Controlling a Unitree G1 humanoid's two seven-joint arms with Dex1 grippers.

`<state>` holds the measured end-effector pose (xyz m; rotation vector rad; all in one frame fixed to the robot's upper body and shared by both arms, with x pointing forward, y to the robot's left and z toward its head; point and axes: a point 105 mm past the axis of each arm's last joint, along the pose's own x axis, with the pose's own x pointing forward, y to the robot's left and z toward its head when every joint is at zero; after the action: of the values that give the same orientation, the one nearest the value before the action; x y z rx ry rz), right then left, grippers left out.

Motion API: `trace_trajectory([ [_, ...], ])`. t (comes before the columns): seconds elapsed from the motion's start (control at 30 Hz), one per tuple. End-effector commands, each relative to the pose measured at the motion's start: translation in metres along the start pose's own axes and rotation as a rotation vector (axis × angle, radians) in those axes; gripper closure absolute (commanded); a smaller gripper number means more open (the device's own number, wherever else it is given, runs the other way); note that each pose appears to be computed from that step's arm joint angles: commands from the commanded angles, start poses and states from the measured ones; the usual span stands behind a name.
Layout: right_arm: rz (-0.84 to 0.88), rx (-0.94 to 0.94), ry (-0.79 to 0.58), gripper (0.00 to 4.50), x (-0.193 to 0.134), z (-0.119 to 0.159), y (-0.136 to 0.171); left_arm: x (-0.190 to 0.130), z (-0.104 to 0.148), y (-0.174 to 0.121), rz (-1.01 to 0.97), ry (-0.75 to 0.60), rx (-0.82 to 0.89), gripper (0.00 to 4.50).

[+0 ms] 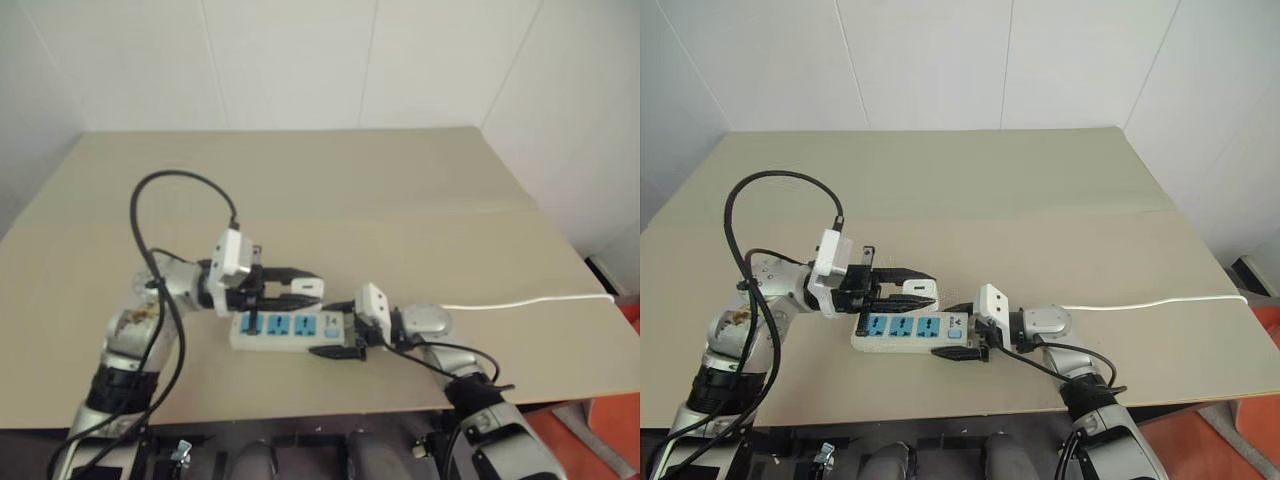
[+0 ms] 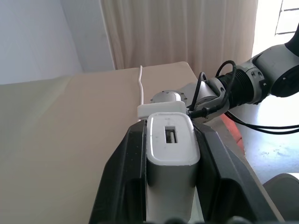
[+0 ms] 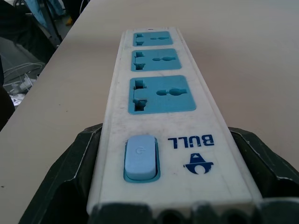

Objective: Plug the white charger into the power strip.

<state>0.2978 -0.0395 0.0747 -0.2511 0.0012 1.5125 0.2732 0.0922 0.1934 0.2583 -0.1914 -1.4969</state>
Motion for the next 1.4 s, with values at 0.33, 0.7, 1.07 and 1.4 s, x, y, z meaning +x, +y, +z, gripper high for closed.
trace_trajectory([
  [0.33,0.048,0.037,0.035,1.05,0.002,-0.011,0.009,0.003,-0.012,-0.009,-0.038,-0.014,0.008,3.48],
  [0.7,0.046,0.034,0.038,1.05,0.001,-0.011,0.009,-0.002,-0.04,-0.013,-0.035,0.046,-0.043,3.48],
  [1.07,0.043,0.035,0.036,1.05,0.001,-0.01,0.009,-0.001,-0.041,-0.012,-0.032,0.042,-0.044,3.48],
  [1.4,0.042,0.036,0.035,1.05,0.001,-0.011,0.009,0.003,-0.038,-0.002,0.009,0.022,-0.019,3.48],
])
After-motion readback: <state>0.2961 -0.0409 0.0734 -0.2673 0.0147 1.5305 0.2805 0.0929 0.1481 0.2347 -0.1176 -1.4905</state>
